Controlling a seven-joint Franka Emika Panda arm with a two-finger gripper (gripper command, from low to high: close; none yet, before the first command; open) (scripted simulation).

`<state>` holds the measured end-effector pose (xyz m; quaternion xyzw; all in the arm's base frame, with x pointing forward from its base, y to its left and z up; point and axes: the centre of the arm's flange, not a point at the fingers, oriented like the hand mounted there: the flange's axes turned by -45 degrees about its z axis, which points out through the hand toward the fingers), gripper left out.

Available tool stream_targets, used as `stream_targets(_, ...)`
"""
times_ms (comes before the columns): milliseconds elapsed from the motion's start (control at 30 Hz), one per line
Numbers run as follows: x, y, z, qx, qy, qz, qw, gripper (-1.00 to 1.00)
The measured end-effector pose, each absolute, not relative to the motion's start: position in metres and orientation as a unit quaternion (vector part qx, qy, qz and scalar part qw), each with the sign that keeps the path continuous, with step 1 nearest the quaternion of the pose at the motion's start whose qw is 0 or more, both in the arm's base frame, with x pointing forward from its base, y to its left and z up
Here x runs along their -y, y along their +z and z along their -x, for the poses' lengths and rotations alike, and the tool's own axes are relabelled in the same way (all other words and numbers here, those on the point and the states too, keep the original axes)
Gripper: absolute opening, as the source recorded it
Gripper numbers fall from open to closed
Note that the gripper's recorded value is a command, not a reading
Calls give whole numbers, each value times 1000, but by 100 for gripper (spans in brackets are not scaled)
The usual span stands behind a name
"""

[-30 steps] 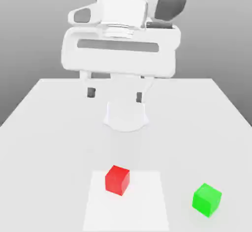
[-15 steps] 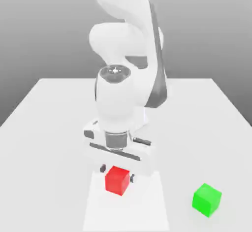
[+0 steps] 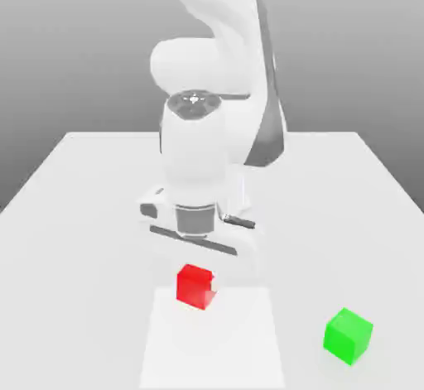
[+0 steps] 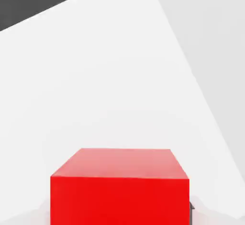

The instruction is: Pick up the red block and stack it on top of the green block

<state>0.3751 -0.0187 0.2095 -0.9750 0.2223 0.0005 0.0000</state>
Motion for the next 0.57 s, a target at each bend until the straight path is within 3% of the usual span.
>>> stream_targets(133,-24,221,-402,-206,3,979,-1,-100)
stream_targets(300,-184,234,-414,-85,0,996,0,-100)
stream_targets(433,-206,199,-421,-80,-2,997,1,-100)
stream_targets(467,-206,188,-420,-79,-1,997,1,100)
stream_targets(567,-206,188,-420,-79,-1,997,1,100)
